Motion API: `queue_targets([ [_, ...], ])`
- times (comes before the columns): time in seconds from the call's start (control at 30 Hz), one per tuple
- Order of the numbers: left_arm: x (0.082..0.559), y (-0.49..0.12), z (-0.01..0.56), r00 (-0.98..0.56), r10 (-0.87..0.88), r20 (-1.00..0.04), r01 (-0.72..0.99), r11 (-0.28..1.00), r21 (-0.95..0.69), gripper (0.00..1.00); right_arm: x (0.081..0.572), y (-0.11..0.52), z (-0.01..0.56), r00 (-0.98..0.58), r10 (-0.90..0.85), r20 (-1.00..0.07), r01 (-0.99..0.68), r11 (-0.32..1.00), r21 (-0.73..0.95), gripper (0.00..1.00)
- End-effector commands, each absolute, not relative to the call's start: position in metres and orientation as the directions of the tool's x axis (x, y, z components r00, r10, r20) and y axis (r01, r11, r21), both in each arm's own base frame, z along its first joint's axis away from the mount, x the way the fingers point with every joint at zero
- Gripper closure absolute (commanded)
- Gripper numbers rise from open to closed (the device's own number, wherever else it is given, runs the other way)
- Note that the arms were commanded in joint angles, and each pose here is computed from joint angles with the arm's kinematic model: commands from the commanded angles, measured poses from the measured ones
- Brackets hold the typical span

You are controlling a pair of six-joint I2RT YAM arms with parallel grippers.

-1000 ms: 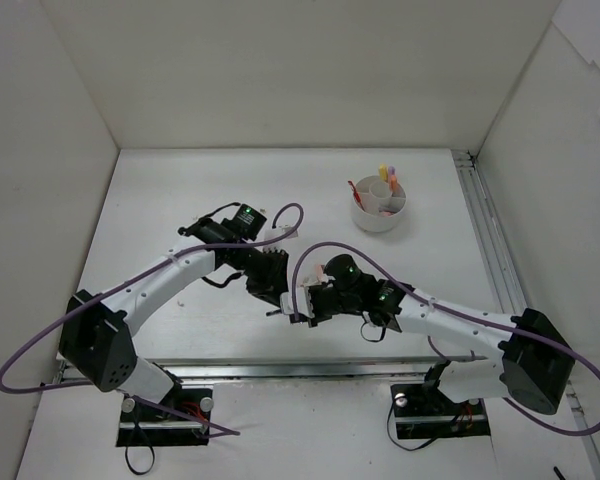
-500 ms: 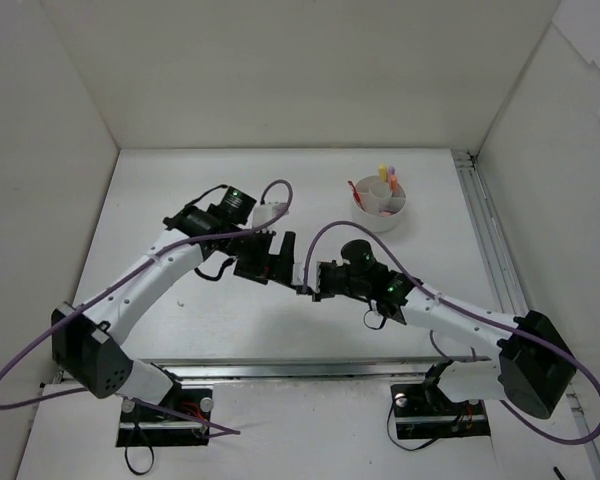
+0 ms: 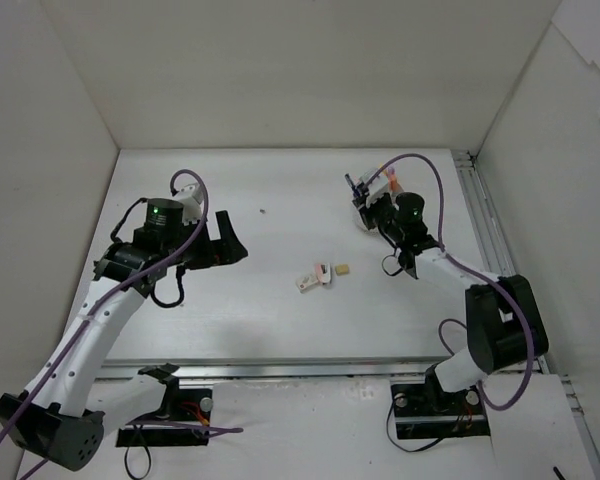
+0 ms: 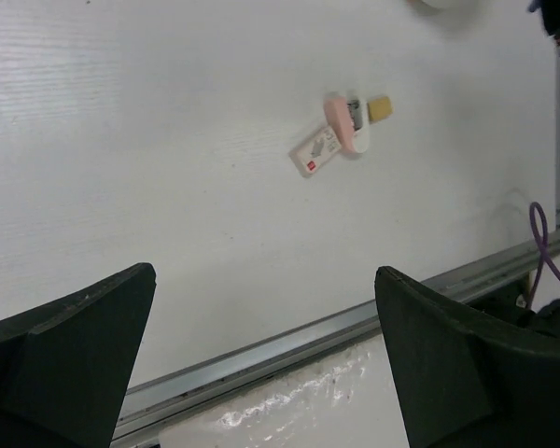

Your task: Sort the stationery into containers

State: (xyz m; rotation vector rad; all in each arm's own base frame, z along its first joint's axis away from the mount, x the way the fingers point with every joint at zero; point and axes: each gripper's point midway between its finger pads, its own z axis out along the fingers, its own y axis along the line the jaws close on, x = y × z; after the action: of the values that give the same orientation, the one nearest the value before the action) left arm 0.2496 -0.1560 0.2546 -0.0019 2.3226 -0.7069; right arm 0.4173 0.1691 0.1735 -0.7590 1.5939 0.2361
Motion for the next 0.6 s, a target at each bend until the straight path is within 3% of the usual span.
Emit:
queue_targets([
  [0.0,0.272,-0.144,0.255,-0.701,-0.264,-0.663,0.105,0.881,-0.461,0.00,0.461,0.166,0.232,0.157,-0.203,-0.966,-0.490,0.834,-0.255,1.00],
  [0.23,0.285,-0.145,0.244,-0.695,-0.255,-0.672,0.102,0.890,-0.444,0.00,0.505,0.147,0.236,0.257,-0.159,-0.953,-0.431,0.864,-0.260,1.00],
  [0.57,0.300,-0.149,0.235,-0.716,-0.228,-0.660,0.104,0.900,-0.423,0.00,0.523,0.151,0.224,0.320,-0.121,-0.940,-0.521,0.806,-0.281,0.93],
])
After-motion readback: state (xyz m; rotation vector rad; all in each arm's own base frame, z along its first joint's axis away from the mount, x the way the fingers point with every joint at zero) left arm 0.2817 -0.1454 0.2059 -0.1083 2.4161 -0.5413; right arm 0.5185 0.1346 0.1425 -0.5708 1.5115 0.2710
